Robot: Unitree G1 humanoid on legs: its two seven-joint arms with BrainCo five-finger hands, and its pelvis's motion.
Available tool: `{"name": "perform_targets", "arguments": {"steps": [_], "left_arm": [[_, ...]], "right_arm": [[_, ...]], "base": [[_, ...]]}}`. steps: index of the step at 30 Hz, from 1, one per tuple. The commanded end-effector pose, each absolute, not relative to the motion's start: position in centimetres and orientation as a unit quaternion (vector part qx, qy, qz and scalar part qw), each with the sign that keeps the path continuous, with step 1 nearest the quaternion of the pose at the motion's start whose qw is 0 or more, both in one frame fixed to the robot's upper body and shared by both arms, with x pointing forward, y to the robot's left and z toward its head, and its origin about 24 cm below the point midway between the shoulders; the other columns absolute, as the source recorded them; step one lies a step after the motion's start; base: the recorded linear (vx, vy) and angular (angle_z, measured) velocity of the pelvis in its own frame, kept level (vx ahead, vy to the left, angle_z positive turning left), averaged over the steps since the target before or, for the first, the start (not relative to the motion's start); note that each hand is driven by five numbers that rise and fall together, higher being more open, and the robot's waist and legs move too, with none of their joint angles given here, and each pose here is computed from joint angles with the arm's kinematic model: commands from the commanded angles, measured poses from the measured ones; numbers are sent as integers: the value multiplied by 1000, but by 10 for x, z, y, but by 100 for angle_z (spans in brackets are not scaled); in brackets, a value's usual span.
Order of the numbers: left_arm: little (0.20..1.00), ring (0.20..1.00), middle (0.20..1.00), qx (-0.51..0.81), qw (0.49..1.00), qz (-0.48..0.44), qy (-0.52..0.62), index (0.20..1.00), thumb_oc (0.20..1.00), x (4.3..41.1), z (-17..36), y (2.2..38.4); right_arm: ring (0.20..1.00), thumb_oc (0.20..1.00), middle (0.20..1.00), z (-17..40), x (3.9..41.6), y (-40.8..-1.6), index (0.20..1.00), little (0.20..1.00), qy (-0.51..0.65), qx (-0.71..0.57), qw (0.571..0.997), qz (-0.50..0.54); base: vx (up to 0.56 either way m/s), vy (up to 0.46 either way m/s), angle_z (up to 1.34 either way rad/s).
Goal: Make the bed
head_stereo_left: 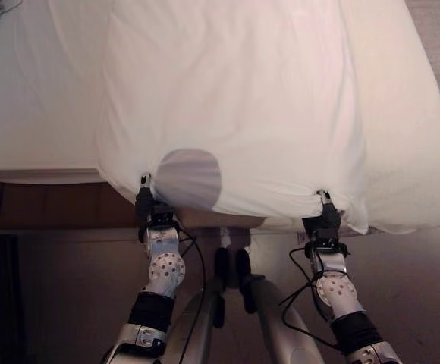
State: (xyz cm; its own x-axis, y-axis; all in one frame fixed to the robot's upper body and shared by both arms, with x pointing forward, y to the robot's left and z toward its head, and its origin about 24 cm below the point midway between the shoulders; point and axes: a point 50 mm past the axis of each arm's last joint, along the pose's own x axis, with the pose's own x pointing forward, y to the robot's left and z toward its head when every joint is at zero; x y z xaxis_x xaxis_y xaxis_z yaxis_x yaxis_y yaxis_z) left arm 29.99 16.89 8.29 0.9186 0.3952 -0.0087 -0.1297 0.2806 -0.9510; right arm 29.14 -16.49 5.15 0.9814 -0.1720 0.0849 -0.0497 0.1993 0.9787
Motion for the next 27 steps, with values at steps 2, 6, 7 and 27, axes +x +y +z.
{"name": "perform_targets", "arguments": {"steps": [2, 6, 7, 27], "left_arm": [[200, 200, 200, -554, 790, 199, -173, 200, 200, 289, 89, 192], [200, 200, 200, -556, 786, 204, -174, 200, 200, 290, 88, 194], [200, 200, 200, -556, 786, 204, -174, 200, 200, 290, 88, 194], [200, 200, 200, -476, 843, 147, -204, 200, 200, 294, 107, 197]], "right_arm": [[200, 200, 200, 47, 277, -204, 200, 200, -138, 600, 783, -88], [200, 200, 200, 49, 281, -207, 200, 200, -133, 591, 791, -84], [200, 200, 200, 49, 281, -207, 200, 200, -133, 591, 791, -84], [200, 200, 200, 37, 276, -185, 200, 200, -116, 609, 782, -71]], "base": [[-21, -37, 6], [-44, 1, 23], [-17, 49, 25], [49, 480, 17]]}}
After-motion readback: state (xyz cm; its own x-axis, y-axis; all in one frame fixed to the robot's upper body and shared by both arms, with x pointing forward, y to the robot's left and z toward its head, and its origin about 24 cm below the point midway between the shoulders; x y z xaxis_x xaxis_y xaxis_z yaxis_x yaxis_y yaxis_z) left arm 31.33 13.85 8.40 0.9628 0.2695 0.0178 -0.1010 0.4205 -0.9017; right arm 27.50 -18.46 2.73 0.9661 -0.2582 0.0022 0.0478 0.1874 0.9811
